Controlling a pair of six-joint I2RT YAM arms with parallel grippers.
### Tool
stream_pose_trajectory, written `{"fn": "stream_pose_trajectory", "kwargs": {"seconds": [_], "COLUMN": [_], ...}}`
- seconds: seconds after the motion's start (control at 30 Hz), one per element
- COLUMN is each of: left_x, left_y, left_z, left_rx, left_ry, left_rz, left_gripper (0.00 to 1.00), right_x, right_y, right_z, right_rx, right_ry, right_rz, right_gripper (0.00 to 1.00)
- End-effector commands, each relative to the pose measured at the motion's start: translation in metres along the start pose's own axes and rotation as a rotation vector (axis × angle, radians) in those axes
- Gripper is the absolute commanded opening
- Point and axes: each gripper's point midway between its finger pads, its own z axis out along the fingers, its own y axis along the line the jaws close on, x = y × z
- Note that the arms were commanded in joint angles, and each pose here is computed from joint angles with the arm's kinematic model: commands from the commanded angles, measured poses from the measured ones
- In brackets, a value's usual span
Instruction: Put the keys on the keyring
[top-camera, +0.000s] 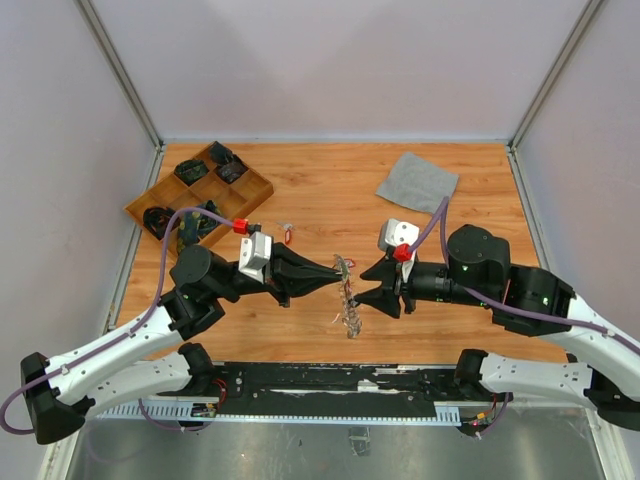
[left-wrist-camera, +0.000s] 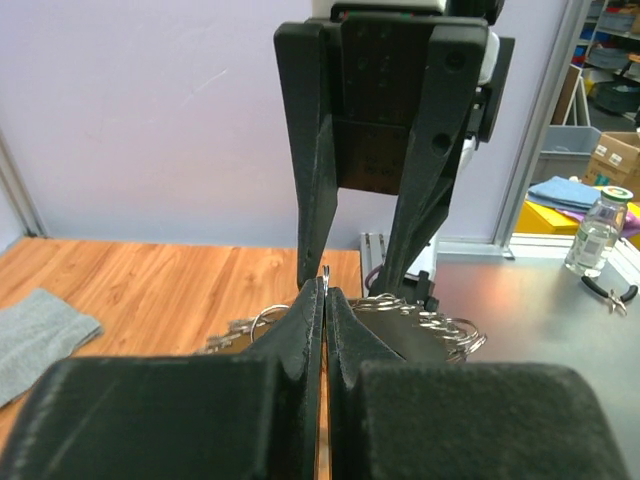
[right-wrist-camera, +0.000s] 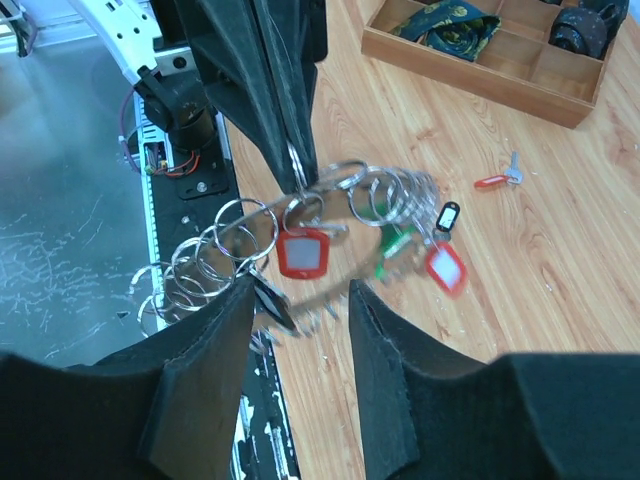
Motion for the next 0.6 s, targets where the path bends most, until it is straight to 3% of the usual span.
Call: {"fn": "stream_pose_trajectory", "kwargs": {"seconds": [0.0, 0.43, 0.57], "left_x": [-0.027, -0.035, -0.037], "left_y": [-0.014, -0.028, -0.037], "left_z": [0.0, -0.004, -0.006], "left_rx": [0.063, 0.13, 0.172], "left_ry": [-0.103, -0.14, -0.151], "left_rz": [0.052, 0.053, 0.049], "left_gripper": [0.01, 0.0, 0.01], "right_x": [0.003, -0.009, -0.011], "right_y": [0.0, 0.01, 0.009], "right_z": [0.002, -0.009, -0.022], "right_rx": [0.0, -0.054, -0.035], "right_ry": [-0.015, -0.082, -0.1], "right_rz": [-0.022, -0.077, -0.097], "right_gripper": [0.43, 0.44, 0.39]}}
